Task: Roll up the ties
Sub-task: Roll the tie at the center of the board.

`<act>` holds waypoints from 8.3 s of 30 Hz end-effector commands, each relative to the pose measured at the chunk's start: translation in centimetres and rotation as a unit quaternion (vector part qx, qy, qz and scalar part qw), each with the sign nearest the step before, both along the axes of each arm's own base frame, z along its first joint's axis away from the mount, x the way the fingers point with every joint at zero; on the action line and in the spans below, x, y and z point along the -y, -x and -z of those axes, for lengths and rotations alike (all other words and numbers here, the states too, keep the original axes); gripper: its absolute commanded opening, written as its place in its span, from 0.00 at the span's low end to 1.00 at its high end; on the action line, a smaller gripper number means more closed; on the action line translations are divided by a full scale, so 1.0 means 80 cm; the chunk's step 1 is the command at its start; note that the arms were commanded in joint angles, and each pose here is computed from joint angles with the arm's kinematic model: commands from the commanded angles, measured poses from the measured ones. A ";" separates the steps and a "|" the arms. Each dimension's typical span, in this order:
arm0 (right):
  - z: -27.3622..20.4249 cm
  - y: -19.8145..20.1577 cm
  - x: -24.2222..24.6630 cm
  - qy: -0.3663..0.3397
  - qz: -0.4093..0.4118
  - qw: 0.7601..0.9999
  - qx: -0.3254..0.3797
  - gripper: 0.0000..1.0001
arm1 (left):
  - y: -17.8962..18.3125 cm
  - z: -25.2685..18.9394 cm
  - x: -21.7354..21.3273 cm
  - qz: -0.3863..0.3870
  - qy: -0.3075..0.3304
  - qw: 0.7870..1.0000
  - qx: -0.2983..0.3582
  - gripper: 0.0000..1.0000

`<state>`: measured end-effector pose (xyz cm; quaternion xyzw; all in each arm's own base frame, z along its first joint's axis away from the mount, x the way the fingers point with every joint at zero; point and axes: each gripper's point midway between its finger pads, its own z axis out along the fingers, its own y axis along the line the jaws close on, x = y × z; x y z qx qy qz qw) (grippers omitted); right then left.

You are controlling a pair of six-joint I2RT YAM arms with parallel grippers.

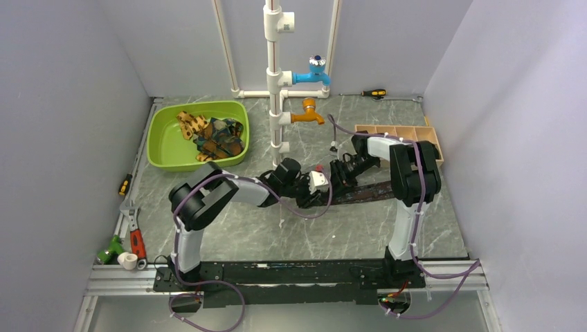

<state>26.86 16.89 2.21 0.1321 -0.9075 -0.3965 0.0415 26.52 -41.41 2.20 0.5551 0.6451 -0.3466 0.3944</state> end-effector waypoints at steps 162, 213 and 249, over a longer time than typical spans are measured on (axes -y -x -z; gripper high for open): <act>-0.053 -0.008 -0.053 -0.131 0.007 0.991 -0.007 0.43 | 0.022 0.070 -0.081 -0.027 -0.202 0.970 -0.131 0.26; 0.058 -0.034 0.031 0.062 0.046 0.996 -0.038 0.00 | -0.027 -0.010 -0.016 0.051 0.039 0.995 0.080 0.77; -0.051 -0.060 0.060 0.005 0.063 0.997 0.050 0.31 | 0.038 0.076 -0.111 0.039 -0.201 0.969 -0.135 0.11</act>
